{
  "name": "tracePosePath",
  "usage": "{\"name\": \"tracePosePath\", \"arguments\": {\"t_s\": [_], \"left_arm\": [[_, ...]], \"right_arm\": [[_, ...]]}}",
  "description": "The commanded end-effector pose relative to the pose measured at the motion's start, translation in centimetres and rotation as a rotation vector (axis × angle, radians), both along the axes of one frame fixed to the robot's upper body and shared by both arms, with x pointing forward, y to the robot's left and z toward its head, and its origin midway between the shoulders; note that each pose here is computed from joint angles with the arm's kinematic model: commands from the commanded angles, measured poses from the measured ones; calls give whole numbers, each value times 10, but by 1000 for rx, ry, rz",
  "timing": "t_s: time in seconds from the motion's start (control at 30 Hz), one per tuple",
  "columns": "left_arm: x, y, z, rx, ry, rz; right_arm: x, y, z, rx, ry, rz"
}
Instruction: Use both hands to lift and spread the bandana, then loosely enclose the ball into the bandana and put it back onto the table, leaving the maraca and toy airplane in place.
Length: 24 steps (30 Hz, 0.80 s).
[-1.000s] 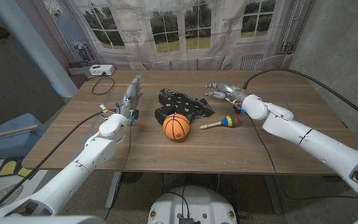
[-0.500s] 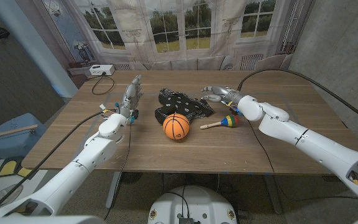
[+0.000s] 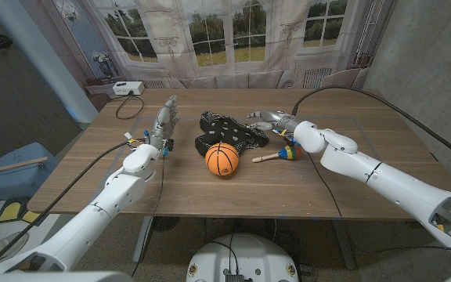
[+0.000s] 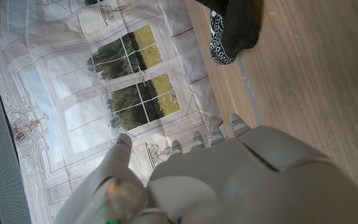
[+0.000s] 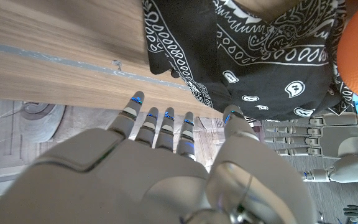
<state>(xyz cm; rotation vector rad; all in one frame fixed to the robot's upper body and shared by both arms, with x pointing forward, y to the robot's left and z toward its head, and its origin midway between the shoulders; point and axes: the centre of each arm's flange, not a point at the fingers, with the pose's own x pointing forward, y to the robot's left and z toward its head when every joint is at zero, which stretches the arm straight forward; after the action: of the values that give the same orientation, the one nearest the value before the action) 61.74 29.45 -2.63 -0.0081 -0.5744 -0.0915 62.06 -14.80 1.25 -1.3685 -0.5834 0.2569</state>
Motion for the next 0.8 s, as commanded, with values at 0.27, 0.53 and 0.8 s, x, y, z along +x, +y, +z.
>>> {"name": "tracePosePath", "arguments": {"t_s": [0.27,0.53,0.8], "left_arm": [[0,4,-1,-1,-5,-4],[1,6,1,5,-8,-11],[2,8,3,7,-16,-11]], "right_arm": [[8,19,-13,-59,41,3],[12,21,-18,-68,15,-30],[18,25,-20,-115,-28,-85]]}}
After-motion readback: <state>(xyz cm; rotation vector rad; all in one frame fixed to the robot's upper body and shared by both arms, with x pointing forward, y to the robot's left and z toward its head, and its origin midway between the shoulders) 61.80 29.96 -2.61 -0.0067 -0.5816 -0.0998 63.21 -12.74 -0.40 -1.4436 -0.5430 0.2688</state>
